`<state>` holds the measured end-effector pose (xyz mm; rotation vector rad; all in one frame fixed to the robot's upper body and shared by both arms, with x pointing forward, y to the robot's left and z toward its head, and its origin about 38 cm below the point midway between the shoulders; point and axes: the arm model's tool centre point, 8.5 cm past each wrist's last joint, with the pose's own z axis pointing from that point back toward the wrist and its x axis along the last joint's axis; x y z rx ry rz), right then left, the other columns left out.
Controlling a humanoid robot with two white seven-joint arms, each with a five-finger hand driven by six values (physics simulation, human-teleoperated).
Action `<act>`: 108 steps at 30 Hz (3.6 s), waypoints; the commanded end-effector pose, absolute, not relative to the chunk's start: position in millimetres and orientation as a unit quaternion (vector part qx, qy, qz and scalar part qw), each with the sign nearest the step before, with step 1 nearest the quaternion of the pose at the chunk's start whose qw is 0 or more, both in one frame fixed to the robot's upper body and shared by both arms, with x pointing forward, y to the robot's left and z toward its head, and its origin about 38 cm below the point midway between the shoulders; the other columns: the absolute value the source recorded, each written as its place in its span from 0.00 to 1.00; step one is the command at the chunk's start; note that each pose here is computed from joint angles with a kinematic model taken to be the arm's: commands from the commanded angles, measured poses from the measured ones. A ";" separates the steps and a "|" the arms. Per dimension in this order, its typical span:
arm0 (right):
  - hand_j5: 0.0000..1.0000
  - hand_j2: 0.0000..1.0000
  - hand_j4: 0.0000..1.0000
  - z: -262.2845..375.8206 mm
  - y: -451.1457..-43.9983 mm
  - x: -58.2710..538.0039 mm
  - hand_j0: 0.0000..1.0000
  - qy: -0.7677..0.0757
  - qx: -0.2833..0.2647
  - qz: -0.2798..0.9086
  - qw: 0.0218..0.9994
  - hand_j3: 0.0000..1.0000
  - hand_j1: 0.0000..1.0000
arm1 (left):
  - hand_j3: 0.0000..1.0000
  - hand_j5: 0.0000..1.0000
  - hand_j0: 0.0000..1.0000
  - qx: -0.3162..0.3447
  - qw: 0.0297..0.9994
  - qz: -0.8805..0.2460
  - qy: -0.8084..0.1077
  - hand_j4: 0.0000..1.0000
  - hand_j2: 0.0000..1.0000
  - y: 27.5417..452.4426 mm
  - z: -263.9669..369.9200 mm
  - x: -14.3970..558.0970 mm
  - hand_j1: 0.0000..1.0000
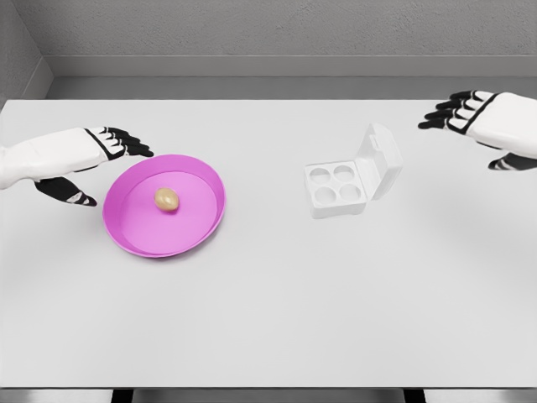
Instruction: Pack egg into the box and close the box lid
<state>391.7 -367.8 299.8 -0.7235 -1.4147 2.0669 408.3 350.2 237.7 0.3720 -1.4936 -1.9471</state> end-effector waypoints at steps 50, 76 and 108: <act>1.00 1.00 1.00 210.0 -388.8 436.8 1.00 -0.463 -0.226 0.772 0.373 1.00 1.00 | 0.78 0.78 0.78 0.075 0.368 -0.765 -0.523 0.78 0.78 285.1 152.8 456.5 0.78; 1.00 1.00 1.00 236.2 -376.4 453.1 1.00 -0.478 -0.246 0.767 0.350 1.00 1.00 | 0.73 0.73 0.73 0.079 0.379 -0.771 -0.507 0.73 0.73 294.2 145.9 457.9 0.73; 1.00 1.00 1.00 204.9 -378.1 451.5 1.00 -0.452 -0.221 0.781 0.370 1.00 1.00 | 0.35 0.35 0.35 0.089 0.359 -0.773 -0.516 0.35 0.35 285.4 163.0 463.9 0.35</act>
